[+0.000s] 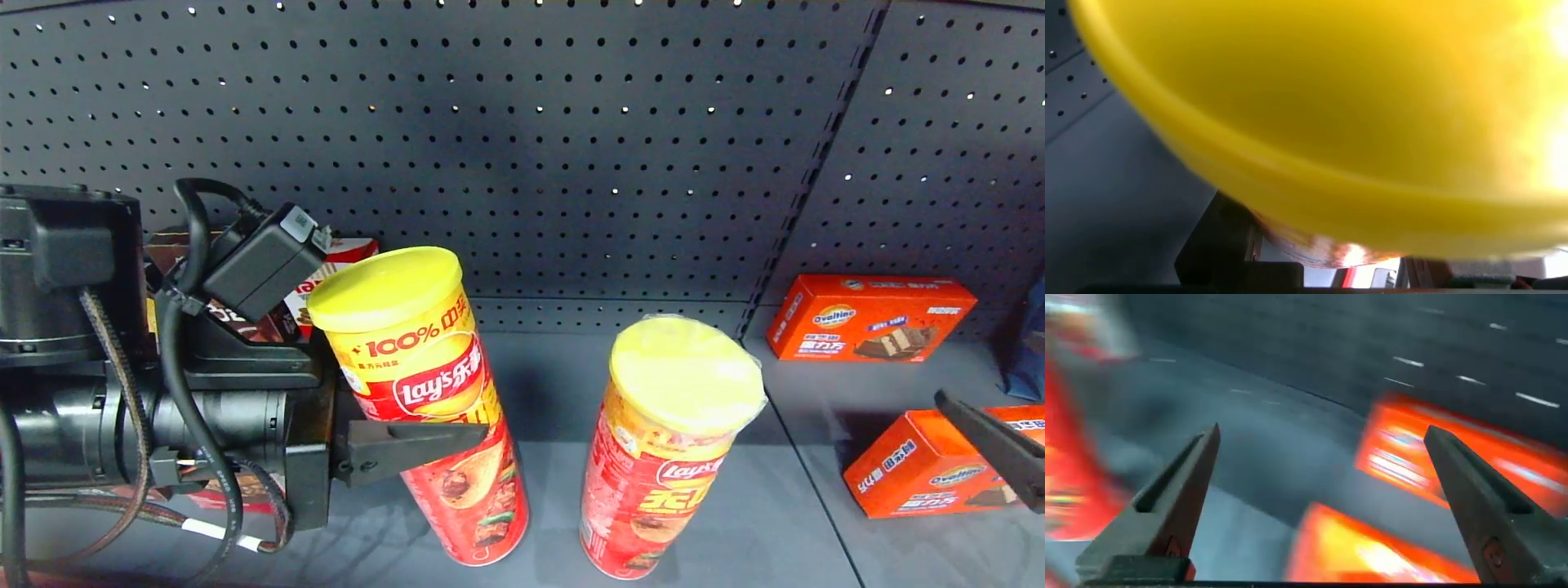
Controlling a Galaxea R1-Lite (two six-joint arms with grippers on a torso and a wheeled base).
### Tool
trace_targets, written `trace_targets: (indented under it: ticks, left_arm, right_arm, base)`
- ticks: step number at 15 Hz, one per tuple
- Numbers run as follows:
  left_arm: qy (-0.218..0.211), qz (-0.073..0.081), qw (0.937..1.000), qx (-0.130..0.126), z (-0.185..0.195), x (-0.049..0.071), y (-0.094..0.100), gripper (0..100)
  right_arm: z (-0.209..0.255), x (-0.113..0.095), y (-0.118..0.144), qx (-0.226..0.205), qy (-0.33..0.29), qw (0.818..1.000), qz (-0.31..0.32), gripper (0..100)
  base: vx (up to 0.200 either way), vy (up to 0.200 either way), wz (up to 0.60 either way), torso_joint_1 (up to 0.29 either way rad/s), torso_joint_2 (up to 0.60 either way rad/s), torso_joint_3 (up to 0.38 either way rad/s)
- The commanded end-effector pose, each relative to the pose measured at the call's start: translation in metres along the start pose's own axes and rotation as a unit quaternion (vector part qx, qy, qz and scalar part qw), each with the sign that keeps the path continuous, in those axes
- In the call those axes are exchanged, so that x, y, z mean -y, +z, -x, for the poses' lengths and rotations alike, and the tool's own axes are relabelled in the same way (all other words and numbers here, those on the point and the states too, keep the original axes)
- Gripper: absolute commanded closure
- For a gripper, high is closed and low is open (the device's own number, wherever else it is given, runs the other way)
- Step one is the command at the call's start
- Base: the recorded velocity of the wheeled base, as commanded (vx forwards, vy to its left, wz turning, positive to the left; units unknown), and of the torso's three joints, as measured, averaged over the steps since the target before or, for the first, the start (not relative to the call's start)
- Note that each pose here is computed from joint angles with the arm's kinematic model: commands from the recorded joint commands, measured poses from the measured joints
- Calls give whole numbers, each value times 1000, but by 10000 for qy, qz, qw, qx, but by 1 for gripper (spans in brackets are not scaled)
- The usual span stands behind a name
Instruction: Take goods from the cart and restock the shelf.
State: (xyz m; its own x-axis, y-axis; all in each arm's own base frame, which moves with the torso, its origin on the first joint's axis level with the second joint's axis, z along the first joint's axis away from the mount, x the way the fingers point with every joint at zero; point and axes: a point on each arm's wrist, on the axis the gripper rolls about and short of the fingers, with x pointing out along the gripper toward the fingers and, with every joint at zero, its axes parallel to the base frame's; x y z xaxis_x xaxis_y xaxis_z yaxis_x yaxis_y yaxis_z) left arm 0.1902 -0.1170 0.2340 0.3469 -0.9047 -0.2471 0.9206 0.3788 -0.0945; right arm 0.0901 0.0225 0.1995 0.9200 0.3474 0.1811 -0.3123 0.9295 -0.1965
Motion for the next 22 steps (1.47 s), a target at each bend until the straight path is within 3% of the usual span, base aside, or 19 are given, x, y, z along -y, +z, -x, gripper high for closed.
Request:
trace_targets:
  ticks: [1,3,5,8,9,11,12,14,15,16,22]
  left_arm:
    - [-1,-6,10000,4,-1,-1,1,100]
    - [-2,-12,10000,-8,-1,0,-1,100]
    - [1,-24,10000,16,0,0,1,100]
    - [7,-75,9999,69,0,-1,5,100]
    - [1,-87,9999,80,1,1,5,100]
    - [8,-85,9999,80,1,0,5,100]
    - [8,-85,9999,80,1,1,5,100]
    - [7,-83,9999,69,1,1,4,100]
    - [8,-88,9999,75,1,1,4,100]
    - [8,-88,9999,75,1,1,4,100]
    - [-39,-63,9999,68,3,2,4,100]
  right_arm:
    - [42,2,-11,114,-999,9947,215,0]
    - [77,-9,-25,168,-1638,9861,211,0]
    - [97,-18,-34,34,-1770,9841,114,0]
    - [128,-34,-68,-246,-1979,9798,-150,0]
    - [127,-31,-74,-492,-2675,9618,-327,0]
    - [132,-31,-91,-1267,-3437,9283,-643,0]
    - [131,-31,-90,-1146,-3311,9332,-804,0]
    - [134,-36,-90,-805,-2033,9722,-840,0]
    - [134,-38,-94,-978,-1745,9763,-831,0]
    - [135,-39,-97,-1136,-1743,9747,-817,0]
    - [134,-38,-95,-1067,-1742,9755,-814,0]
  base:
    - [0,0,0,0,0,0]
    - [0,0,0,0,0,0]
    - [0,0,0,0,0,0]
    - [0,0,0,0,0,0]
    - [0,0,0,0,0,0]
    - [0,0,0,0,0,0]
    - [0,0,0,0,0,0]
    - [0,0,0,0,0,0]
    - [0,0,0,0,0,0]
    - [0,0,0,0,0,0]
    - [0,0,0,0,0,0]
